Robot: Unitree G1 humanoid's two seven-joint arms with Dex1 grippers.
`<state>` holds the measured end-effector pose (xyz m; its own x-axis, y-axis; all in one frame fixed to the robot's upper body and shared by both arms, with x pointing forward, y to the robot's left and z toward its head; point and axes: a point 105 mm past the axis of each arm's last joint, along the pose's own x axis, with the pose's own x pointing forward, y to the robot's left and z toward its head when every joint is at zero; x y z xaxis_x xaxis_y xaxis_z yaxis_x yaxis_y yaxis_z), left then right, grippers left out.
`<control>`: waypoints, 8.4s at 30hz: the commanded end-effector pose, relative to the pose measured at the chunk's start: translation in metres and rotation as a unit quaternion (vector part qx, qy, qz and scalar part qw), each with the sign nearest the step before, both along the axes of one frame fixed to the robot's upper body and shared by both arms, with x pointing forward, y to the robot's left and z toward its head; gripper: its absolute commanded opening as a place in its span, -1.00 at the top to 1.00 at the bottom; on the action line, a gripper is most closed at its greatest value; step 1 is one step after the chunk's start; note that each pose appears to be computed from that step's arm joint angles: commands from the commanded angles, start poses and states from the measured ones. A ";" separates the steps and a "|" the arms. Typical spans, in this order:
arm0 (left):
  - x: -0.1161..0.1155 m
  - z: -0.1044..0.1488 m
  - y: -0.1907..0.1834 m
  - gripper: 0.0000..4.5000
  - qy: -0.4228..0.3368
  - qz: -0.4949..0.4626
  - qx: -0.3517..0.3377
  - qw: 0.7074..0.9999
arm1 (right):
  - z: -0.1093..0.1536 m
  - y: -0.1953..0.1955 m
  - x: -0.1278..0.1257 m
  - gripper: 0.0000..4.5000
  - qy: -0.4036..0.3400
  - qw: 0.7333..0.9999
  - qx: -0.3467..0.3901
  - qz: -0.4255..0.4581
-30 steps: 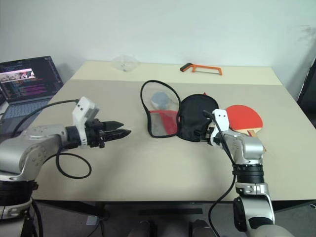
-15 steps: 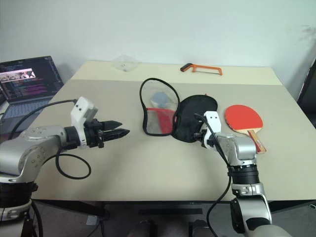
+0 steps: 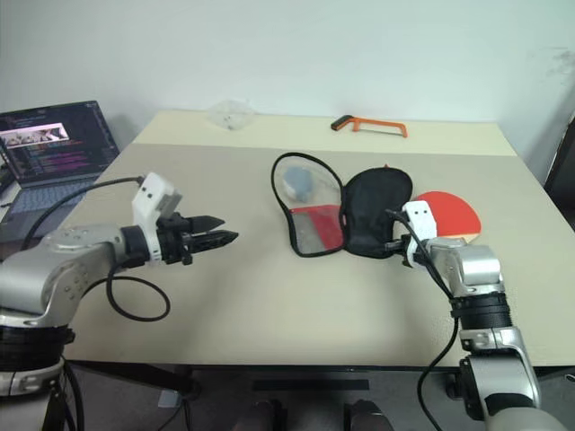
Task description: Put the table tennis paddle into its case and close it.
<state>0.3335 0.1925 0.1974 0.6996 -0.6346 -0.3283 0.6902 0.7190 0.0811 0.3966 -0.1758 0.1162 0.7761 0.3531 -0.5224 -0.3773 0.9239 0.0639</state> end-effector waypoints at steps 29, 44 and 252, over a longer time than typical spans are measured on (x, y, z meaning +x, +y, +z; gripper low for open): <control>0.014 0.017 -0.015 -0.13 -0.045 -0.040 -0.008 0.998 | 0.084 -0.121 -0.035 -0.99 -0.095 0.979 -0.097 -0.151; 0.017 0.022 -0.036 -0.13 -0.058 -0.100 -0.019 0.993 | 0.023 -0.111 -0.036 -0.99 -0.031 0.977 -0.060 -0.202; -0.021 -0.003 -0.036 -0.98 -0.046 -0.135 -0.021 0.990 | 0.010 0.032 -0.010 -1.00 0.014 0.912 0.405 -0.057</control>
<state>0.3160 0.1549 0.1822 0.5100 -0.8180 -0.2659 0.8575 0.5076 0.0832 0.3836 -0.1532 0.1148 0.8323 0.5219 -0.1867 -0.2193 0.6193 0.7539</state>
